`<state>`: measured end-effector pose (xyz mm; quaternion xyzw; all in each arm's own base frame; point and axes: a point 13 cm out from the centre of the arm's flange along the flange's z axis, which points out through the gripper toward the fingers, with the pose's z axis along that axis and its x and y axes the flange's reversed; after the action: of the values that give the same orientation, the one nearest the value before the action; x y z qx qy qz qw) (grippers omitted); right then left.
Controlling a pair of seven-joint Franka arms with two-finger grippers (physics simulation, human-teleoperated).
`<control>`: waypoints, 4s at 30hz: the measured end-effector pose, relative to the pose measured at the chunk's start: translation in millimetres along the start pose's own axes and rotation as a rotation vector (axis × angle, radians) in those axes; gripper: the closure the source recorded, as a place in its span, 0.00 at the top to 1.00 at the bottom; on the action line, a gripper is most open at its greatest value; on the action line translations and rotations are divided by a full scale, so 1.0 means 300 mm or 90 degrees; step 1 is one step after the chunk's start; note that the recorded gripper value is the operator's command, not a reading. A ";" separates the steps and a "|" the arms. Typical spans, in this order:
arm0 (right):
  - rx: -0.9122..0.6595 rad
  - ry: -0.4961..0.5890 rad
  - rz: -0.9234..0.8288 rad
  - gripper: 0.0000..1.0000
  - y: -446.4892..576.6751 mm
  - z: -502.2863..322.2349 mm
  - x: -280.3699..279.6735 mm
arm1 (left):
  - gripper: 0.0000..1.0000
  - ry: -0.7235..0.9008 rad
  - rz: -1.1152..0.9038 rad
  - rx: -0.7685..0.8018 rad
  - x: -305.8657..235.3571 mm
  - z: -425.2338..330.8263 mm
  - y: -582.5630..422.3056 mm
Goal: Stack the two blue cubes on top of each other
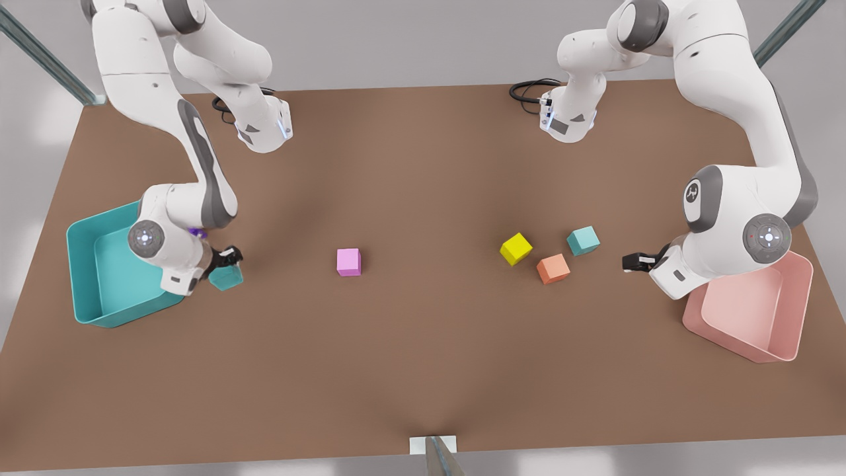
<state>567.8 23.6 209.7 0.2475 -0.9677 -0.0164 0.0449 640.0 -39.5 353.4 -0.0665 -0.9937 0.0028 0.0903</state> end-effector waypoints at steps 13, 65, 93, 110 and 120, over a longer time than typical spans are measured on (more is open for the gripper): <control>-0.120 -0.108 -0.269 0.30 1.513 0.087 -0.918 | 1.00 0.028 -0.048 -0.004 -0.019 0.134 0.173; 0.058 -0.054 0.441 1.00 -0.043 -0.711 0.372 | 0.61 -0.033 -0.343 0.078 0.326 0.937 -0.012; 0.062 -0.003 0.353 1.00 0.010 -0.605 0.149 | 0.61 0.008 -0.183 -0.012 -0.017 0.803 -0.980; 0.065 -0.002 0.311 1.00 0.117 -0.602 0.098 | 0.61 -0.004 -0.230 0.019 -0.069 0.782 -1.036; 0.067 -0.002 0.291 1.00 0.170 -0.600 0.074 | 1.00 -0.061 -0.246 0.049 -0.174 0.508 -1.039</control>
<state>541.1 55.8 393.2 0.0239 -0.9982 0.0441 0.0328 622.5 -354.3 199.5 0.1291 -0.9903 0.0264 0.0444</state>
